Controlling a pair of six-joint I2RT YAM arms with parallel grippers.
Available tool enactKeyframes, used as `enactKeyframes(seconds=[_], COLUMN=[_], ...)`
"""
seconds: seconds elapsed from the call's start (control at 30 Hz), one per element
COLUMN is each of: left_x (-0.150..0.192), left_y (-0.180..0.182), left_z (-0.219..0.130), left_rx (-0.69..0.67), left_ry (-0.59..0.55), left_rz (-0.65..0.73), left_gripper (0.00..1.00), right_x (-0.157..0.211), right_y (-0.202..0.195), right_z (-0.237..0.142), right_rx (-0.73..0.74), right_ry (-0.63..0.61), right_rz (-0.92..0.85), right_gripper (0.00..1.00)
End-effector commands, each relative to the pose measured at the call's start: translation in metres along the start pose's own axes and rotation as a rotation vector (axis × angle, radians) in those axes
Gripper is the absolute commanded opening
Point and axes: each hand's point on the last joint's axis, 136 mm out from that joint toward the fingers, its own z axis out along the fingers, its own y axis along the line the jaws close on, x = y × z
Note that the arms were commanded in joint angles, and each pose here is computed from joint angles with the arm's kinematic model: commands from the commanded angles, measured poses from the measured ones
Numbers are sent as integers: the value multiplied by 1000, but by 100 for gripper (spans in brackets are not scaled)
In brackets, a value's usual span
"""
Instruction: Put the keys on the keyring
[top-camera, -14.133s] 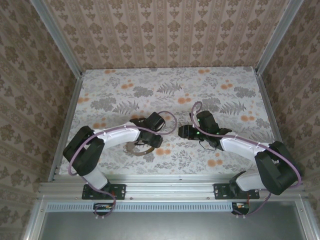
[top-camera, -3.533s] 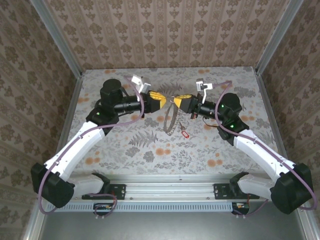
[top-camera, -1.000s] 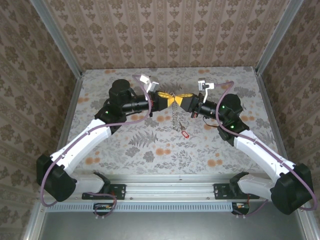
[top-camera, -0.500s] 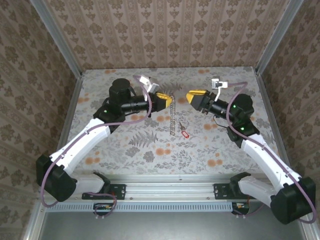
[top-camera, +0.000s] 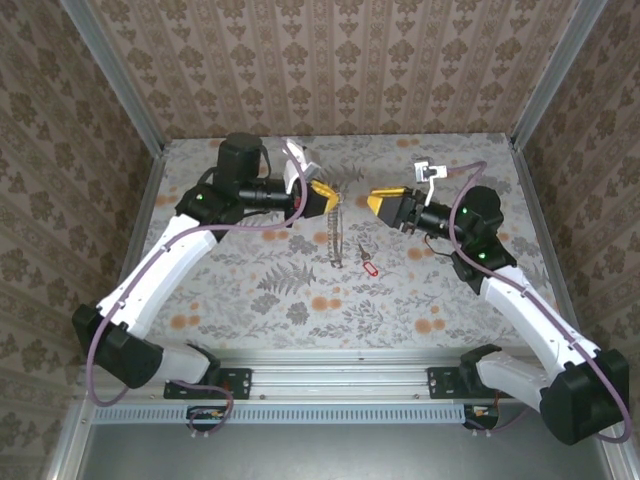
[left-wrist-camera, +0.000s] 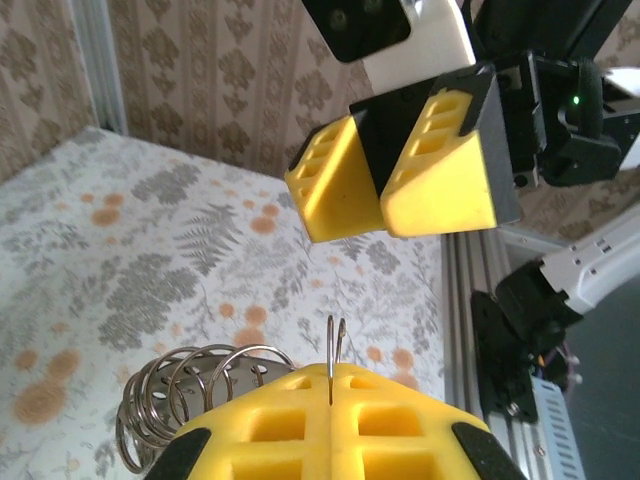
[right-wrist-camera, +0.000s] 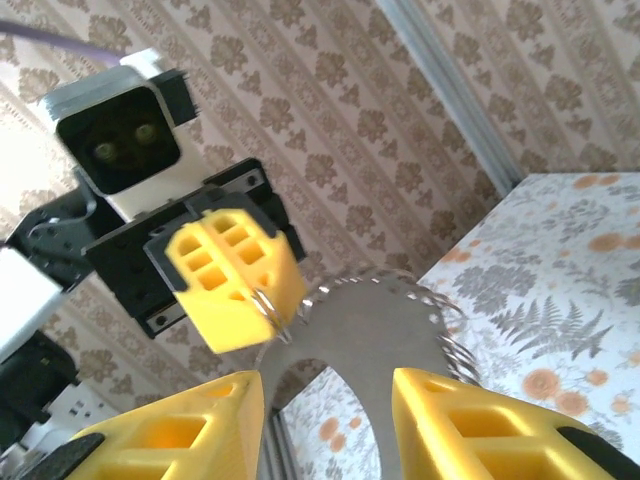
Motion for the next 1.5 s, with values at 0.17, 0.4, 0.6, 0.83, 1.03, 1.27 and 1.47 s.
enactKeyframes(seconds=[0.17, 0.4, 0.6, 0.83, 1.03, 1.27, 1.47], left_x=[7, 9, 9, 11, 23, 32, 35], left_y=[-11, -12, -10, -7, 8, 29, 44], left_z=[0, 2, 3, 4, 3, -11, -23], left_rx=[88, 105, 111, 96, -23, -230, -367], left_ry=[51, 54, 52, 51, 32, -52, -81], left_rz=[-8, -19, -25, -30, -35, -8, -50], left_gripper=[0, 0, 0, 0, 0, 0, 0], right_x=[14, 21, 24, 23, 15, 78, 146], right_y=[23, 21, 25, 18, -41, -125, -182], right_z=[13, 20, 27, 28, -4, -39, -59], right_rx=[-93, -101, -121, -75, 223, 594, 821], right_ry=[85, 108, 126, 107, -38, 98, 291], right_rz=[-25, -23, -27, -34, 65, 239, 354], right_gripper=[38, 37, 36, 34, 35, 33, 26])
